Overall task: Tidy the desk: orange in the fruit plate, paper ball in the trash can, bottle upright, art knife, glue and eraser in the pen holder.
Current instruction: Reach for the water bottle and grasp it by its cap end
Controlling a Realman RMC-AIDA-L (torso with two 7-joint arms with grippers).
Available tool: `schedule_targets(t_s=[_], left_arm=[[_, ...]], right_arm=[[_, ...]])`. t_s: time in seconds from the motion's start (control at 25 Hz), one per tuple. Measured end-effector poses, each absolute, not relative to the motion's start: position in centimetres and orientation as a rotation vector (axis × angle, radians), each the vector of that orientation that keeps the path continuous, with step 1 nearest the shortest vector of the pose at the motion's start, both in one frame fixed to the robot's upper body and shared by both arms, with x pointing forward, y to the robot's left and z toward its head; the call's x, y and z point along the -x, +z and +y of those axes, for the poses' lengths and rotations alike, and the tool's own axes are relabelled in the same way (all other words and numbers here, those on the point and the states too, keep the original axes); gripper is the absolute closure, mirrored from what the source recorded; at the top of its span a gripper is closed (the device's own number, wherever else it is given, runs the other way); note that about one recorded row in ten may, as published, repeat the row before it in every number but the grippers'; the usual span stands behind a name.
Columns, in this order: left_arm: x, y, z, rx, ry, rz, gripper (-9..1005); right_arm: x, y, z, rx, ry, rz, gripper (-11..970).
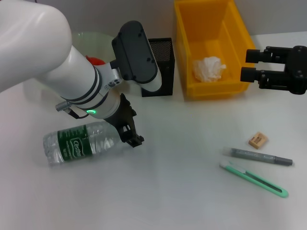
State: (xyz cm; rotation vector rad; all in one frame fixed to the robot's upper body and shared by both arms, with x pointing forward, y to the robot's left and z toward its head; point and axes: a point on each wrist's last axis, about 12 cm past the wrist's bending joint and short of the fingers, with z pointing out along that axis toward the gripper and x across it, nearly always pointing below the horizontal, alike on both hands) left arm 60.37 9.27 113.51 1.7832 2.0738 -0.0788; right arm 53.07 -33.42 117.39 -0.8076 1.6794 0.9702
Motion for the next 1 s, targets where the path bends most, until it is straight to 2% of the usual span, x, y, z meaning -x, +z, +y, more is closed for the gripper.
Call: schedule_targets(t_s=[1.0], left_arm=[[-60.32, 112.85, 9.70, -1.782, -0.058, 2.084, 307]], right_arm=[[-53.10, 117.39, -33.30, 0.811, 0.974, 1.678, 306]])
